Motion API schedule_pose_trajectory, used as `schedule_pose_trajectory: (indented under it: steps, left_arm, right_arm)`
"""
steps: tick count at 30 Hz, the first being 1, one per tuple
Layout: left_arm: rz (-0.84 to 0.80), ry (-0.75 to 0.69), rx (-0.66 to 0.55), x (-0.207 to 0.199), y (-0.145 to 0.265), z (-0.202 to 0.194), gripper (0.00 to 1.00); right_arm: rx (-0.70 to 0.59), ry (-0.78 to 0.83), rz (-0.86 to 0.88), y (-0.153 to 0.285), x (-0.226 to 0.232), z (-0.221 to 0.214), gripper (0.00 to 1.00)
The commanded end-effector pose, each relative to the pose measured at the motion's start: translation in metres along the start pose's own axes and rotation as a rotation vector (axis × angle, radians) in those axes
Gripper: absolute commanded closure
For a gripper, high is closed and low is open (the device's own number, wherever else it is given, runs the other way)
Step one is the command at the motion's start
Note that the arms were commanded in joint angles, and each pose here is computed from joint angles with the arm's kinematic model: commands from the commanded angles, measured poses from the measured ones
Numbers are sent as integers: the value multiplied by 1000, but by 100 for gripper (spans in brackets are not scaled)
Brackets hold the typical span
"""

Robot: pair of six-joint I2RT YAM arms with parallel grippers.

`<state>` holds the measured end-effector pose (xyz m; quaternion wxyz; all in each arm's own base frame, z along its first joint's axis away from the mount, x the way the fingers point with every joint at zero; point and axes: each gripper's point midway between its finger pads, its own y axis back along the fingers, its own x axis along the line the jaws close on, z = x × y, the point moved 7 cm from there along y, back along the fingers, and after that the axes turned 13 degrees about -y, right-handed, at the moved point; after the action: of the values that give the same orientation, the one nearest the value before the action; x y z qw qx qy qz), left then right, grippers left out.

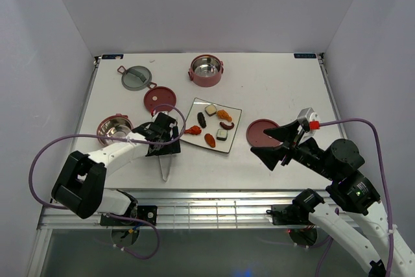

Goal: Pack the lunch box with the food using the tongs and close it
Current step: Place the clamp at the center of the board.

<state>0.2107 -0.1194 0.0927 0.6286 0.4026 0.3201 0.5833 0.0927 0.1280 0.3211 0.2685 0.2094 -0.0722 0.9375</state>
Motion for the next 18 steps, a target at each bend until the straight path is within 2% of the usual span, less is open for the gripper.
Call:
schedule_pose_trajectory:
  steps: [1,6,12,18]
  left_arm:
    - [4,-5,-58,1,1,14,7]
    - [-29,-14,-61,1,-3,15,11]
    - [-10,-14,-1,1,-17,7,11]
    - [-43,31,-32,10,-16,10,12]
  right_arm:
    - [-43,20,5,4,5,11,14]
    - [-42,27,0,6,6,12,14]
    - [-46,41,-5,10,9,16,14]
    - [-60,56,-15,15,11,21,14]
